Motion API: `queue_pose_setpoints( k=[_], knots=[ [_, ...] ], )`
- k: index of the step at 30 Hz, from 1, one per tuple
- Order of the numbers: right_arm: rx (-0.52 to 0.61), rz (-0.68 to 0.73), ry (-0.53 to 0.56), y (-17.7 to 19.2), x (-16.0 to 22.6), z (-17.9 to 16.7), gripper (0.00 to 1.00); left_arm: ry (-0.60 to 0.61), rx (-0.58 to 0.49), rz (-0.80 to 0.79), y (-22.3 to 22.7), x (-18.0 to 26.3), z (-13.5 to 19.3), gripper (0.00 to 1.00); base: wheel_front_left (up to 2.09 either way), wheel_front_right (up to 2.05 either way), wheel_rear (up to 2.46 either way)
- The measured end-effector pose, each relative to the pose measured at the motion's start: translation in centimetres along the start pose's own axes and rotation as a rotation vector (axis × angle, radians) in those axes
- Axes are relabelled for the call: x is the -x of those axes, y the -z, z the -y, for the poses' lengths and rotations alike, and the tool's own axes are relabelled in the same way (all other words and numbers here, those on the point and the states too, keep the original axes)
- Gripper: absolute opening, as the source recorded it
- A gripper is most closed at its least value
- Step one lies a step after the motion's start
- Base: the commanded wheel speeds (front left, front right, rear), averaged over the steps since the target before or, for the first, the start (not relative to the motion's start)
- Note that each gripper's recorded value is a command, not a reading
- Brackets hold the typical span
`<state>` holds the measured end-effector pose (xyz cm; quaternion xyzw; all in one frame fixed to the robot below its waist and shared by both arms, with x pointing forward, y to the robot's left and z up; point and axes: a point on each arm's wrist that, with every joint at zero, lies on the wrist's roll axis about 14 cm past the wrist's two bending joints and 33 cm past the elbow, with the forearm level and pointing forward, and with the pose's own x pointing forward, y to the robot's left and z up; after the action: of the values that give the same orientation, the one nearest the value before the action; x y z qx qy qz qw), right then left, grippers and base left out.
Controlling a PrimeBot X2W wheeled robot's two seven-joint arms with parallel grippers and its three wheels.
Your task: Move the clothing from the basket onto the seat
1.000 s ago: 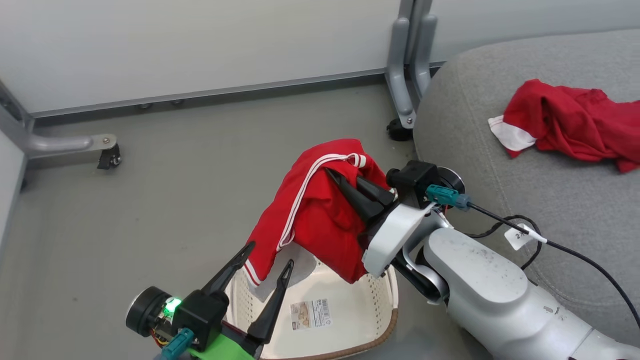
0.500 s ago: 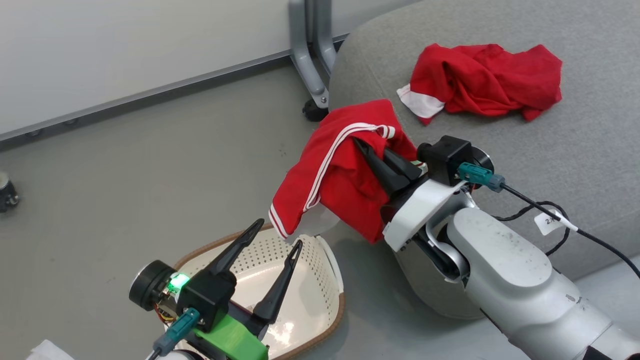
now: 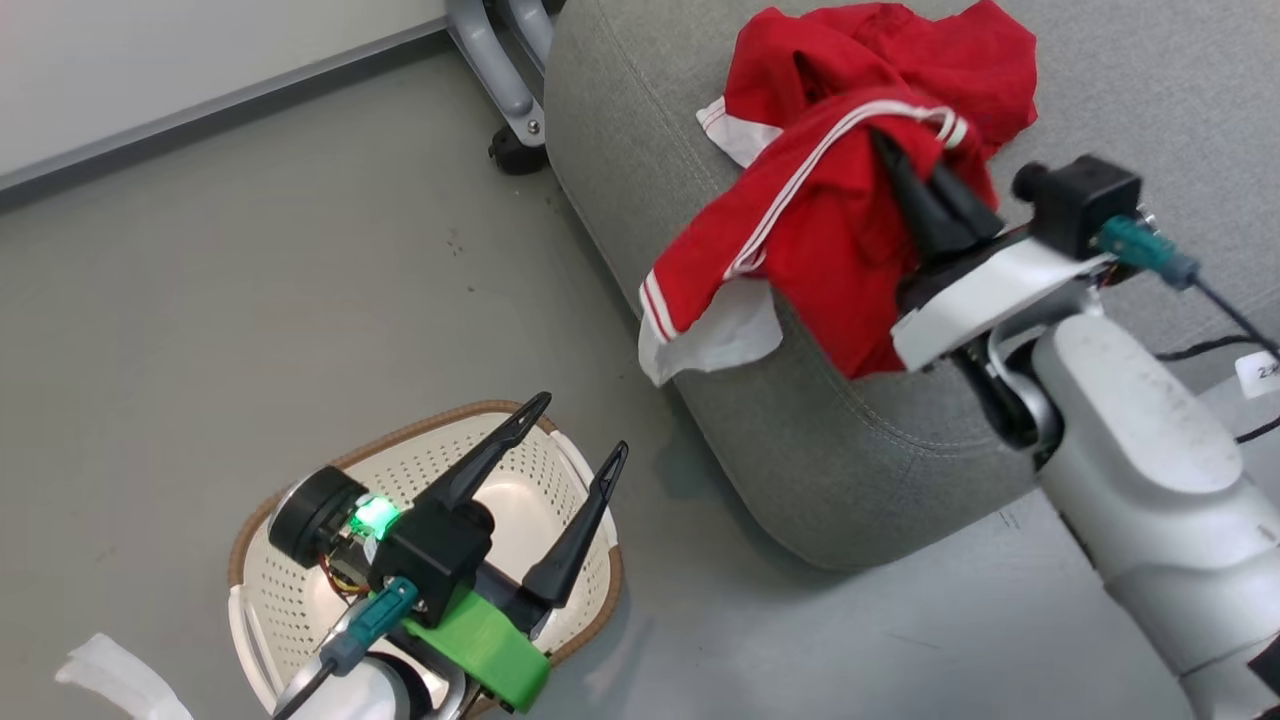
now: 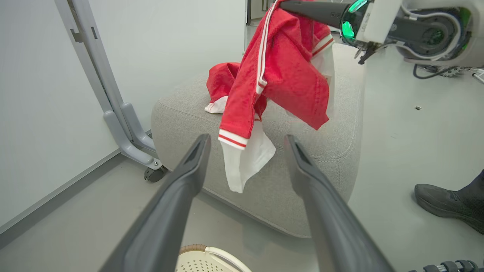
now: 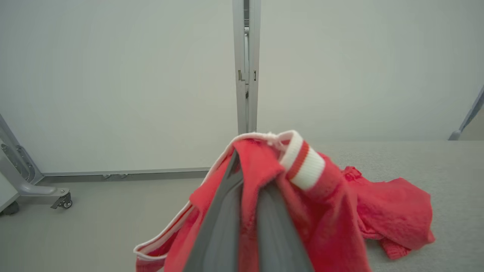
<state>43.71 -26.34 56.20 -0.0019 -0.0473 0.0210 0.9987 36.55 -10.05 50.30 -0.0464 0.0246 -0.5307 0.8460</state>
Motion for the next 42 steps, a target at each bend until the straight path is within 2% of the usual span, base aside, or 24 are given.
queue_pose_setpoints(
  k=[8, 12, 15, 19, 23, 27, 28, 29, 30, 38, 42],
  knots=[
    [0.165, 0.169, 0.128, -8.1, -4.0, 7.5, 0.00, -0.012, -0.019, 0.042, -0.4, -1.0, -2.2, 1.00, 0.00, 0.00, 0.00],
    [0.208, 0.171, 0.188, -8.8, -5.8, 10.4, 0.00, -0.027, -0.024, 0.053, -0.3, -1.1, -3.5, 1.00, 0.00, 0.00, 0.00],
    [0.210, 0.103, 0.234, -6.5, -6.7, 12.3, 0.00, -0.035, -0.020, 0.062, -0.2, -1.2, -4.2, 1.00, 0.00, 0.00, 0.00],
    [0.168, -0.055, 0.283, 0.1, -7.0, 13.6, 0.00, -0.051, -0.005, 0.056, 0.7, -1.1, -5.2, 1.00, 0.00, 0.00, 0.00],
    [0.085, -0.207, 0.350, 7.1, -5.7, 14.3, 0.00, -0.078, 0.005, 0.033, 2.1, -0.6, -6.3, 1.00, 0.00, 0.00, 0.00],
    [0.013, -0.306, 0.396, 12.1, -4.3, 14.0, 0.00, -0.101, 0.023, 0.004, 3.5, 0.0, -7.1, 1.00, 0.00, 0.00, 0.00],
    [0.001, -0.319, 0.400, 12.9, -4.0, 13.8, 0.20, -0.106, 0.026, 0.001, 3.7, 0.0, -7.3, 1.00, 0.00, 0.00, 0.00],
    [-0.011, -0.330, 0.404, 13.6, -3.9, 13.6, 0.83, -0.111, 0.028, -0.004, 4.0, 0.2, -7.4, 1.00, 0.00, 0.00, 0.00],
    [-0.020, -0.338, 0.406, 14.1, -3.7, 13.3, 1.00, -0.115, 0.030, -0.007, 4.2, 0.3, -7.5, 1.00, 0.00, 0.00, 0.00],
    [-0.028, -0.350, 0.429, 14.6, -0.5, 13.1, 1.00, -0.107, 0.019, 0.000, 3.5, 0.3, -6.9, 1.00, 0.00, 0.00, 0.00],
    [-0.041, -0.337, 0.420, 14.4, 1.6, 11.9, 1.00, -0.114, 0.018, 0.010, 2.8, 0.7, -6.3, 1.00, 0.00, 0.00, 0.00]
  ],
)
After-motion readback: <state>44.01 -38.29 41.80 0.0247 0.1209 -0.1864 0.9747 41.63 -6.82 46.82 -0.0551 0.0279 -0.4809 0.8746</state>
